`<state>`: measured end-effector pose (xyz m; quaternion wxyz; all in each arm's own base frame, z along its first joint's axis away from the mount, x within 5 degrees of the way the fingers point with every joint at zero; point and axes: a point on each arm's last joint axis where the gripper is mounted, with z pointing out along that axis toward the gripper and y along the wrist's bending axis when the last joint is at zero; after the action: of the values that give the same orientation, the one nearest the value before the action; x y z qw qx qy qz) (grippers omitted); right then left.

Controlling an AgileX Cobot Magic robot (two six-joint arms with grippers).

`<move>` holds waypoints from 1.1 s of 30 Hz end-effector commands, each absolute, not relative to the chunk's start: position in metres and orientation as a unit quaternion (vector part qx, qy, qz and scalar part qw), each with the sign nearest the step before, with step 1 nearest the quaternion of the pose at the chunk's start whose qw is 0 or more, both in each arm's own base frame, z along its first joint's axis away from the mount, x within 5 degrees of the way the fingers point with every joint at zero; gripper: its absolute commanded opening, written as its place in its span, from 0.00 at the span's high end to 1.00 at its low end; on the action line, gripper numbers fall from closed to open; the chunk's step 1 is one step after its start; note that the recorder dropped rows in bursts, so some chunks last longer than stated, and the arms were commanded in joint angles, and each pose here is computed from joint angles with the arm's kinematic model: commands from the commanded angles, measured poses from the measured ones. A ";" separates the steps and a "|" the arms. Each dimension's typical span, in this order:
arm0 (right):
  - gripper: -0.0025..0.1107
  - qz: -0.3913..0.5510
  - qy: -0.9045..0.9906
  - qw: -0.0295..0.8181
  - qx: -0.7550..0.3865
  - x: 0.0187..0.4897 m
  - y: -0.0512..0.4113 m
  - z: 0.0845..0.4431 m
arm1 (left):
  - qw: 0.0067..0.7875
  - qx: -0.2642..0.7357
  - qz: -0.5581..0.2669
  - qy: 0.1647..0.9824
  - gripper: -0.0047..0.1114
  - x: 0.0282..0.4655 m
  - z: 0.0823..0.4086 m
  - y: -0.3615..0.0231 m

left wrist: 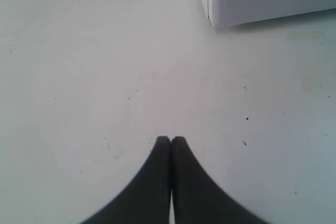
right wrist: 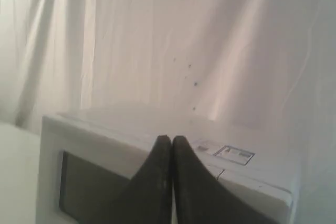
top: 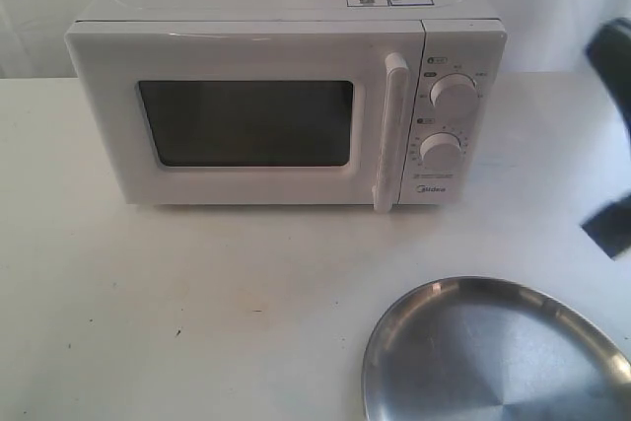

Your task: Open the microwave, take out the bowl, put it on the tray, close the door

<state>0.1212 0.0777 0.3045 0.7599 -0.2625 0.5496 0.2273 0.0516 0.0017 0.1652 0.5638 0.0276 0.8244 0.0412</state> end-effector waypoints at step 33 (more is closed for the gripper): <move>0.98 0.343 0.595 0.550 -0.475 0.326 0.096 0.171 | 0.567 0.026 0.036 0.823 0.96 0.052 0.166 0.001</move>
<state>0.3229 0.0879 0.1653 0.5320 -0.4977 0.5997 0.3313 0.0516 0.0017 0.1652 0.5638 0.0276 0.8244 0.0412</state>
